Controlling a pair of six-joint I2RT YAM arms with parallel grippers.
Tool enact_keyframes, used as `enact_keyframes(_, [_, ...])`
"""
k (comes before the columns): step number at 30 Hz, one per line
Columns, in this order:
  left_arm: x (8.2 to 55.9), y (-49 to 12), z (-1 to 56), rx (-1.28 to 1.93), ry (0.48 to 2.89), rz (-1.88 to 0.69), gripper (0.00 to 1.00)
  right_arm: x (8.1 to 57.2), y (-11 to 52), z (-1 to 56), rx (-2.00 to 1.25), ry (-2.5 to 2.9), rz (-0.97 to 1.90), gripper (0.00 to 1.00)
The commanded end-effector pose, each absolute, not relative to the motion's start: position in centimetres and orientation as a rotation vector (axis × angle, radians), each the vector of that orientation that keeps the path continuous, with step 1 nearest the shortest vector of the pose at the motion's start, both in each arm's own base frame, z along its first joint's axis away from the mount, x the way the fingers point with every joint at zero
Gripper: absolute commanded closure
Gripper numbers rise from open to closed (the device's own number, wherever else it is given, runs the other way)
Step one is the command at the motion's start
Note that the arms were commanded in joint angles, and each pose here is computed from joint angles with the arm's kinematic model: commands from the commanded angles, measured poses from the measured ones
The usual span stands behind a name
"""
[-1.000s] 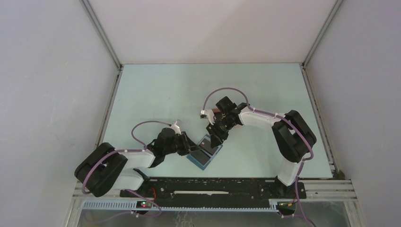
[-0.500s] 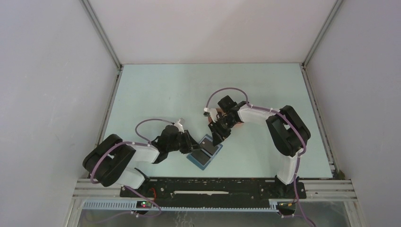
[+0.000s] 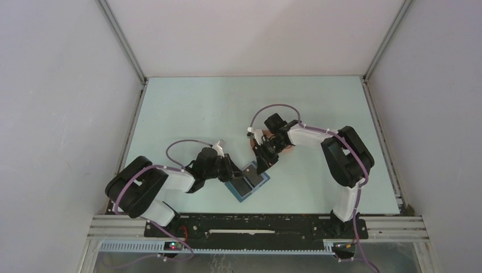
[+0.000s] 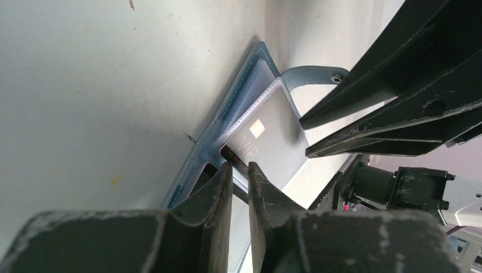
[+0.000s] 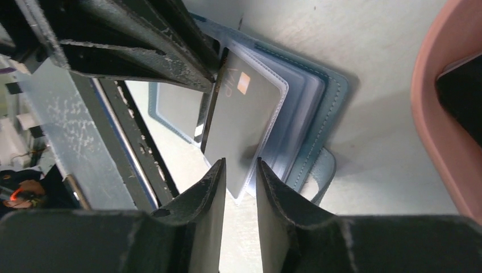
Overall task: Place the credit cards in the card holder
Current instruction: Insert the credit card into the card holder.
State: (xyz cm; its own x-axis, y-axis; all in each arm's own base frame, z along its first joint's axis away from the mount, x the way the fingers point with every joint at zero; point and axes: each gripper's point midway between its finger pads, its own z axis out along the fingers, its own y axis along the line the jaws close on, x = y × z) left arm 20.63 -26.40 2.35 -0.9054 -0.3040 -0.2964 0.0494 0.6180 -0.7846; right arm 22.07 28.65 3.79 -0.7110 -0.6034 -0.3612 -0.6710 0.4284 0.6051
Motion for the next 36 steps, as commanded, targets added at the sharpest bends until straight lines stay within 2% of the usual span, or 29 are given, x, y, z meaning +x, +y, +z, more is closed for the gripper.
enact_keyframes(1, [22.1,-27.1,3.4,-0.138,2.392,-1.196,0.79,21.9,29.7,6.5,-1.1,2.531,1.331,0.67])
enact_keyframes(5, [22.4,-27.4,3.9,-0.117,2.376,-1.206,0.78,22.0,29.5,6.6,-1.039,2.553,1.401,0.68])
enact_keyframes(13, [22.2,-28.1,5.7,-0.083,2.309,-1.297,0.69,22.0,29.8,6.3,-0.922,2.599,1.501,0.63])
enact_keyframes(21, [21.4,-27.1,6.1,-0.112,2.275,-1.295,0.53,21.6,30.3,5.9,-0.916,2.619,1.518,0.65])
enact_keyframes(23, [21.2,-26.7,6.0,-0.127,2.269,-1.286,0.5,21.4,30.6,6.2,-0.931,2.609,1.522,0.67])
enact_keyframes(30, [20.8,-25.7,6.4,-0.169,2.235,-1.275,0.44,21.0,31.3,6.6,-0.98,2.587,1.47,0.97])
enact_keyframes(32, [20.7,-25.5,6.6,-0.174,2.223,-1.271,0.43,21.5,31.0,6.5,-0.969,2.592,1.432,1.0])
enact_keyframes(36, [20.6,-25.5,6.9,-0.162,2.214,-1.277,0.43,22.6,29.8,6.9,-0.916,2.597,1.365,1.0])
